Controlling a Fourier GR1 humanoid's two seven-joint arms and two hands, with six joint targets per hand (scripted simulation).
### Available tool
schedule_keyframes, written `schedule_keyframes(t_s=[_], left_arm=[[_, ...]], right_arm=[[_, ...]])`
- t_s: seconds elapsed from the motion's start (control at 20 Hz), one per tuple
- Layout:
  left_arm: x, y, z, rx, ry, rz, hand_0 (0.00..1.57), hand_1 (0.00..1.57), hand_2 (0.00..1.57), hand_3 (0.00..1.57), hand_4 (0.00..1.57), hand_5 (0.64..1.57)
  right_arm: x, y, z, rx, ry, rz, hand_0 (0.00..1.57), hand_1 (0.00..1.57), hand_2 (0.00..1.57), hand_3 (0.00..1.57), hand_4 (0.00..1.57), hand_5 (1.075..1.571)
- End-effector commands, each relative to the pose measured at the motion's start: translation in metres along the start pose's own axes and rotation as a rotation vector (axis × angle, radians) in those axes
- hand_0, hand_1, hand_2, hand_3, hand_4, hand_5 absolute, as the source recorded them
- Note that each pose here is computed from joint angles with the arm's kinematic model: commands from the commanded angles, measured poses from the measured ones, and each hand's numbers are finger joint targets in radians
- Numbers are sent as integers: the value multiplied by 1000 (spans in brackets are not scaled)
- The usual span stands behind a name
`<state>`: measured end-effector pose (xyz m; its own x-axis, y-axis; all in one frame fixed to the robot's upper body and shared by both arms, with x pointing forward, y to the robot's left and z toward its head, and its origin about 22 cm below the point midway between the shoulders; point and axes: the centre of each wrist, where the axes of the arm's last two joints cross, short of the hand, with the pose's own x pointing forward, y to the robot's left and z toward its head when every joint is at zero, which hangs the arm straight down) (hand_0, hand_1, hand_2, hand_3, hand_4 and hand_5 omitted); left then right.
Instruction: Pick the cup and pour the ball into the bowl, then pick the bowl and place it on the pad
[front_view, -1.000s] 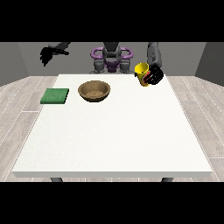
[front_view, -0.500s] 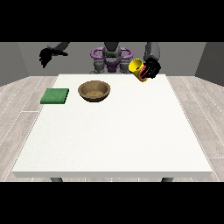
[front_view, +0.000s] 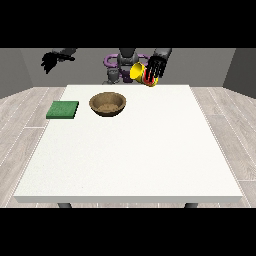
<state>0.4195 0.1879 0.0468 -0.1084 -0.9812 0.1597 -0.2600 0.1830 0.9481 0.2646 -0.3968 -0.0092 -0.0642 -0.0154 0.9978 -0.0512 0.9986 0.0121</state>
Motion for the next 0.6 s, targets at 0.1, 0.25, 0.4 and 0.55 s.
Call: schedule_keyframes(t_s=[0.1,0.25,0.4,0.55], left_arm=[[71,-1,-8,-11,-180,-305,1514,1514,1571,1571,1413,1378],[107,-25,13,-71,-290,-439,1482,1482,1571,1571,1571,1204],[112,-23,11,-93,-360,-560,1494,1494,1571,1571,1571,1019],[126,-23,9,-58,-447,-822,1533,1533,1571,1571,1556,1164]], right_arm=[[-1,-21,3,-35,25,-6,0,0,0,0,0,1571],[1,-11,-6,12,21,-4,0,0,0,0,0,1571],[-11,-12,6,0,15,-25,0,0,0,0,0,1571],[-11,-3,-4,12,3,-23,0,0,0,0,0,1570]])
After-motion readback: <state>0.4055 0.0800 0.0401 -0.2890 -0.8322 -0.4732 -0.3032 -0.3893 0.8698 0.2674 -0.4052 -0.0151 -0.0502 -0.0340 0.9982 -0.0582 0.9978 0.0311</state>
